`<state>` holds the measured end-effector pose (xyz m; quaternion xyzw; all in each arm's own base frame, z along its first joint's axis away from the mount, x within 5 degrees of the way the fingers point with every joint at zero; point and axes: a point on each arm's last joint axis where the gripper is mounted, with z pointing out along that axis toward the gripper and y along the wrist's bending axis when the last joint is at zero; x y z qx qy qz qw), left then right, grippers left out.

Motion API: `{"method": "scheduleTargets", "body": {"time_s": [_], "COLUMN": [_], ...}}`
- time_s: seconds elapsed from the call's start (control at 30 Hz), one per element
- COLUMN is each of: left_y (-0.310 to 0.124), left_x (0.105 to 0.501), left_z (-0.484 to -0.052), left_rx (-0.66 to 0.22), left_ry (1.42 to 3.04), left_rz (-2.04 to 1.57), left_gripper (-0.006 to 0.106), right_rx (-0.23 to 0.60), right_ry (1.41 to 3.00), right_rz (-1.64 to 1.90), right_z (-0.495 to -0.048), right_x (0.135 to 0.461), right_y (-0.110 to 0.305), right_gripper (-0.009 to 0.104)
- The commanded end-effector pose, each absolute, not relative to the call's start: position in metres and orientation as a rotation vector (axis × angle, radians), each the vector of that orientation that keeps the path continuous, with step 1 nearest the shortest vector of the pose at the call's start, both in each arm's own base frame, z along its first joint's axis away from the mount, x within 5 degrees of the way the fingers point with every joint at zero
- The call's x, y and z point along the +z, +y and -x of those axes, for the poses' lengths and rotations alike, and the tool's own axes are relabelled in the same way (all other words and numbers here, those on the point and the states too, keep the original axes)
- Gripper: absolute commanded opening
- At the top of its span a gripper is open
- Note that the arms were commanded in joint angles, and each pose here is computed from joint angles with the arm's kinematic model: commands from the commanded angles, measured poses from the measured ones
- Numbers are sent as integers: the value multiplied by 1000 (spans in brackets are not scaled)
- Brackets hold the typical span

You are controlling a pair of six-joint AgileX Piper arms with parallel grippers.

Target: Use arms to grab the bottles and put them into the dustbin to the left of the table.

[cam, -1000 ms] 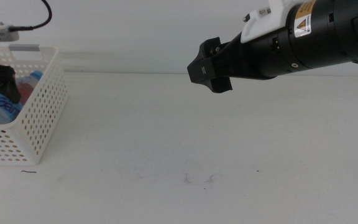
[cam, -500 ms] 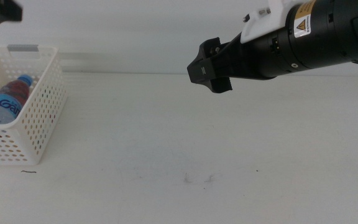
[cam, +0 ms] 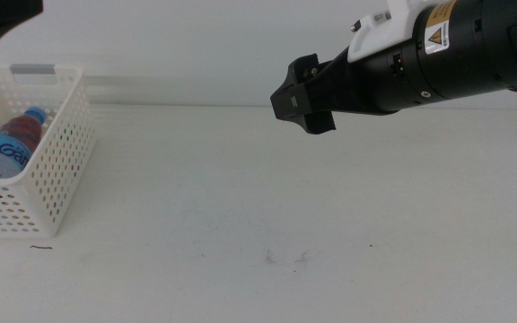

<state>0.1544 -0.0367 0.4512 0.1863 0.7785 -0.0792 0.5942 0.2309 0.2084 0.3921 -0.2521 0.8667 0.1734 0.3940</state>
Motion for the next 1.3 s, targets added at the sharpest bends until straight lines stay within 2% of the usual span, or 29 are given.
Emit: {"method": "scheduleTargets", "body": {"time_s": [0.0,0.23,0.6,0.67,0.73,0.87,1.1,1.27], "left_y": [-38,-36,-36,-35,-30,-22,-15,-12], "left_x": [449,455,450,444,432,389,318,270], "left_z": [-154,-156,-157,-157,-154,-142,-103,-77], "left_rx": [-196,-175,-174,-169,-126,-47,-7,-7], "left_ry": [1818,1763,1775,1761,1701,1663,1650,1650], "left_rz": [-439,-408,-411,-388,-333,-277,-240,-240], "left_gripper": [94,94,94,94,94,94,94,94], "right_rx": [435,435,417,441,477,493,355,255], "right_ry": [2185,2185,2184,2173,2129,1997,1995,1867], "right_rz": [650,650,658,642,585,438,198,20], "right_z": [-230,-230,-231,-232,-235,-235,-185,-138], "right_x": [394,394,391,384,380,369,322,287], "right_y": [208,208,207,207,200,164,73,27], "right_gripper": [89,89,89,89,89,89,89,89]}}
